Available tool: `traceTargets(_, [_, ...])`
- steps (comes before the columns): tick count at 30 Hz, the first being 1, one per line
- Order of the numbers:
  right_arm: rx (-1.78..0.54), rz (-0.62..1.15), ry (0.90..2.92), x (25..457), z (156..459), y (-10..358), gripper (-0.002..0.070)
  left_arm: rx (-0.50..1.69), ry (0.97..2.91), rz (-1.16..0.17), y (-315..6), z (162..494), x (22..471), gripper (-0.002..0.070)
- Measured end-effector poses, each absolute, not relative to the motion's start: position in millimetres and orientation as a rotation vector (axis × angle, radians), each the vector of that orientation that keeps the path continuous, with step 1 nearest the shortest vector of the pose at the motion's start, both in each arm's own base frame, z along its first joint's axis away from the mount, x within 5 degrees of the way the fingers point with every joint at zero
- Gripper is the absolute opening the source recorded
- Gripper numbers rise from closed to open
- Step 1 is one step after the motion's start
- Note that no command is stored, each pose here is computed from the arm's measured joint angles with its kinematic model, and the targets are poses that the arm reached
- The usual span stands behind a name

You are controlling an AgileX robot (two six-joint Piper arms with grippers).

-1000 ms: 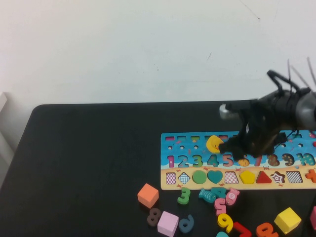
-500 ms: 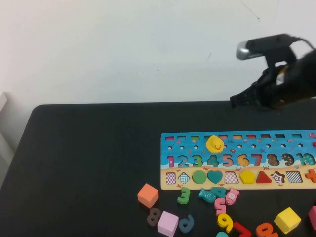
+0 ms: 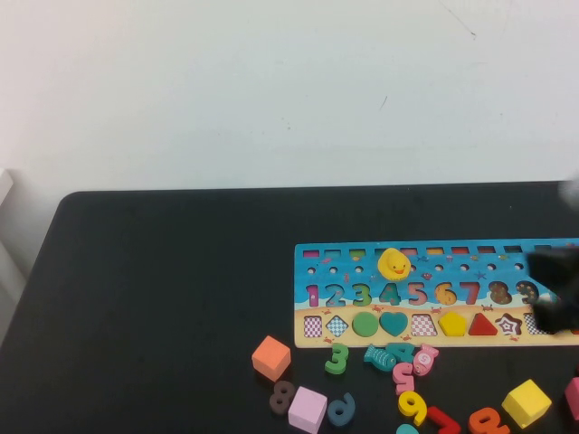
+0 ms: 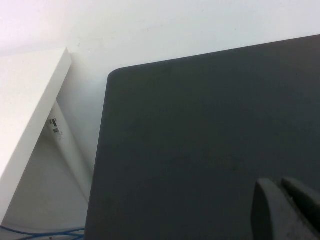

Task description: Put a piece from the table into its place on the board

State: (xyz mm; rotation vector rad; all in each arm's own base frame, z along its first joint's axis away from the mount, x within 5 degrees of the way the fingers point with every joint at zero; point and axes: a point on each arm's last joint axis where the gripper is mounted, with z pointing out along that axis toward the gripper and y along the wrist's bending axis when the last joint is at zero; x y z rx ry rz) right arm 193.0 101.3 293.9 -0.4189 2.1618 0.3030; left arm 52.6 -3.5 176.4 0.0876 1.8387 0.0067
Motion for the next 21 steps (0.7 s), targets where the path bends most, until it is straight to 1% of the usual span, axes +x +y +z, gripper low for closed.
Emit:
traceTargets(4, [-0.399,0.336,2.076,153,297,81,0.0019,0.088,1.839,0.007,-3,176,53,-0.0001])
traceTargets(9, [-0.361,0.388,2.021,108,289,58,0.0019,0.088,1.839,0.007,-3,176,53,-0.0001])
traceTargets(13, [-0.34,0.42,2.076,86,276,48,0.0019,0.088,1.839,0.007,-3,176,53,-0.0001])
traceTargets(18, [-0.355,0.399,2.226,67,251,39,0.0019,0.088,1.839,0.007,-3,176,53,-0.0001])
traceTargets(19, [-0.359,0.396,2.238,64,246,37,0.0019,0.088,1.839,0.007,-3,176,53,-0.0001])
traceTargets(21, [-0.376,0.395,2.196,62,245,36,0.0019,0.088,1.839,0.007,-3,176,53,-0.0001])
